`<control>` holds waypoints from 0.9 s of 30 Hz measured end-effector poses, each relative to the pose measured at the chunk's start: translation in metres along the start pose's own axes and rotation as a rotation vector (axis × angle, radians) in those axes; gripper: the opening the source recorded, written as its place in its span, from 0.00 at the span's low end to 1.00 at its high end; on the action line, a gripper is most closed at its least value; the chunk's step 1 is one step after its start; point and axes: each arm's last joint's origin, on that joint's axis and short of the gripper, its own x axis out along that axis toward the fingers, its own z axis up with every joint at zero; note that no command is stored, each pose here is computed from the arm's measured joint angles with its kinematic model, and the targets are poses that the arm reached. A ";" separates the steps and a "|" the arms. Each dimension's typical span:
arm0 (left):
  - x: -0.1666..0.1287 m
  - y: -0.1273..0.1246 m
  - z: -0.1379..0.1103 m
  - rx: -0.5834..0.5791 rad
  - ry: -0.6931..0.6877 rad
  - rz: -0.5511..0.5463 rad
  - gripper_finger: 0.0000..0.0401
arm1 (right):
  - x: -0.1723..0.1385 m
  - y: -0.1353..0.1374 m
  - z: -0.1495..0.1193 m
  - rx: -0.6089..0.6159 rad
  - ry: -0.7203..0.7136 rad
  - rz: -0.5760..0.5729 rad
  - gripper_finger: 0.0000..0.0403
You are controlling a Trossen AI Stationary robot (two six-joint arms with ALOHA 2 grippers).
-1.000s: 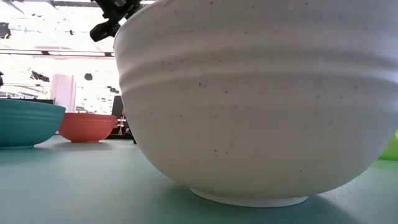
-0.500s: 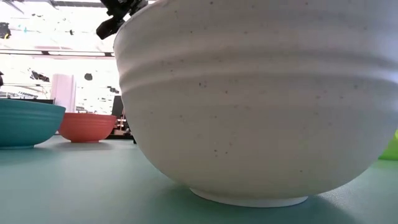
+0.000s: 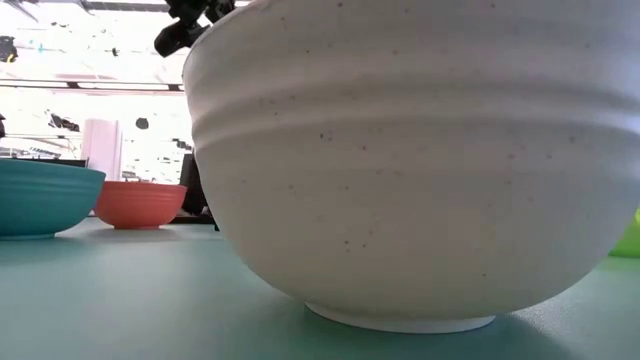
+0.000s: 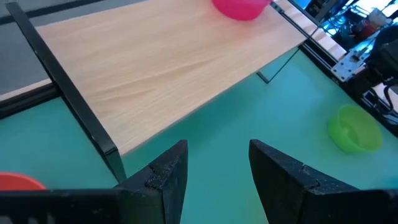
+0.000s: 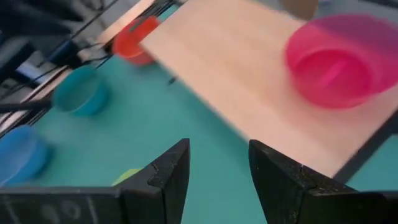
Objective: Place and stack bowls onto a shelf
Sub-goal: Stack the small green bowl on top of the small pink bowl on the shelf
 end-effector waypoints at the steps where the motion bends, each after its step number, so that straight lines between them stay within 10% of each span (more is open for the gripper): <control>1: 0.000 0.000 0.000 0.007 -0.002 0.001 0.39 | -0.002 0.003 -0.004 0.007 0.007 0.014 0.47; 27: -0.001 -0.005 0.005 0.119 -0.057 -0.040 0.39 | 0.019 0.014 -0.123 0.246 0.246 -0.118 0.47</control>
